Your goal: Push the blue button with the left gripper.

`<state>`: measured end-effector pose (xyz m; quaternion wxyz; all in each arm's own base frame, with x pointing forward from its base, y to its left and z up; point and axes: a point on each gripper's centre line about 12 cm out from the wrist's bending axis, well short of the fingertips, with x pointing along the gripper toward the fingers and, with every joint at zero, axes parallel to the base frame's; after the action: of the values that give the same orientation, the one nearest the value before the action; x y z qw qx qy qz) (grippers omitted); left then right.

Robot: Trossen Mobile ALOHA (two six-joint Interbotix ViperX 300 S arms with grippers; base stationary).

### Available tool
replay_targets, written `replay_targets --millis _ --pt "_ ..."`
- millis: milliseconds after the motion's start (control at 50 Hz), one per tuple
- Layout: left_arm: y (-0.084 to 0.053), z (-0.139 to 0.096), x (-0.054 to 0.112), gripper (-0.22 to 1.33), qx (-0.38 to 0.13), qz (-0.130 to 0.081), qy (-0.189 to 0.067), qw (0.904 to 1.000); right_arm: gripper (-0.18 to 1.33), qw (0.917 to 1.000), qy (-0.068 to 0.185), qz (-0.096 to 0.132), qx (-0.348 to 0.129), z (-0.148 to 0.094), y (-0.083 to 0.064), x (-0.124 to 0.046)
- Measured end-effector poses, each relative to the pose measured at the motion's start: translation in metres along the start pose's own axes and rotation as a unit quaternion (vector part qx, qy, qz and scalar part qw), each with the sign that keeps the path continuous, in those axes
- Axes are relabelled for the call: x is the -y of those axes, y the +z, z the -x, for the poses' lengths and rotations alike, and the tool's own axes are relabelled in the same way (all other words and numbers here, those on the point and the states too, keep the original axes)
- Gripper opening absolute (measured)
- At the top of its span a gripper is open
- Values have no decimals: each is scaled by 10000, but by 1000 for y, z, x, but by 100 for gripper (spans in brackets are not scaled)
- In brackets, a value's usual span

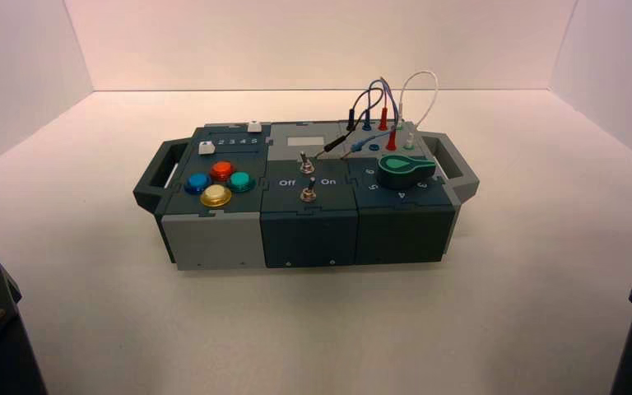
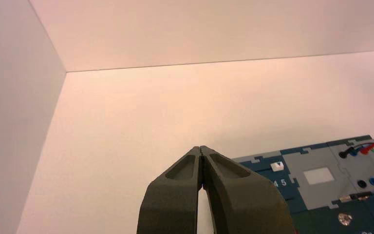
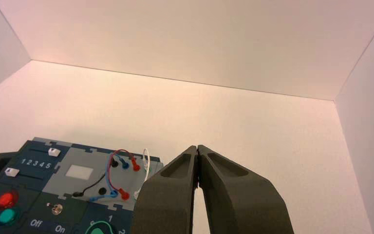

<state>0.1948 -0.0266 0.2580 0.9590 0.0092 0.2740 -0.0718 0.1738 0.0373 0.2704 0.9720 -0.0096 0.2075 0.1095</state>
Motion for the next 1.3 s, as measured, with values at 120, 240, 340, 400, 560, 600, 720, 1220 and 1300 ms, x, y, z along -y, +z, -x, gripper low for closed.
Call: replay_targets --millis 120,240,340,400,560,600,720,1220,1300 --pt "-1 0 1 -17 -31 -16 -28 10000 -14 10000 1 0 -8 0 0 0" --pt "-2 -1 2 -17 -70 -12 -36 10000 -14 10000 1 0 -23 0 -1 0" --pt "-3 -1 3 -17 -162 -24 -61 9998 -14 10000 -1 7 -16 0 0 0" --pt "-3 -1 4 -17 -209 -54 -99 9997 -14 10000 1 0 -23 0 -1 0" --pt "-3 5 20 -17 -752 -277 -461 9957 -14 10000 3 -31 -53 0 -2 0" --pt "-5 7 24 -17 -932 -315 -547 9936 -14 10000 3 -39 -61 -1 -2 0" --pt "-14 11 34 -17 -1420 -470 -770 9858 -14 9999 8 -49 -153 -3 -4 0" --pt "-34 9 59 -17 -2318 -790 -1305 9607 -14 9973 13 -71 -734 -21 -17 1" --pt "-39 3 62 -17 -2511 -839 -1315 9553 -14 9972 13 -71 -742 -22 -17 1"
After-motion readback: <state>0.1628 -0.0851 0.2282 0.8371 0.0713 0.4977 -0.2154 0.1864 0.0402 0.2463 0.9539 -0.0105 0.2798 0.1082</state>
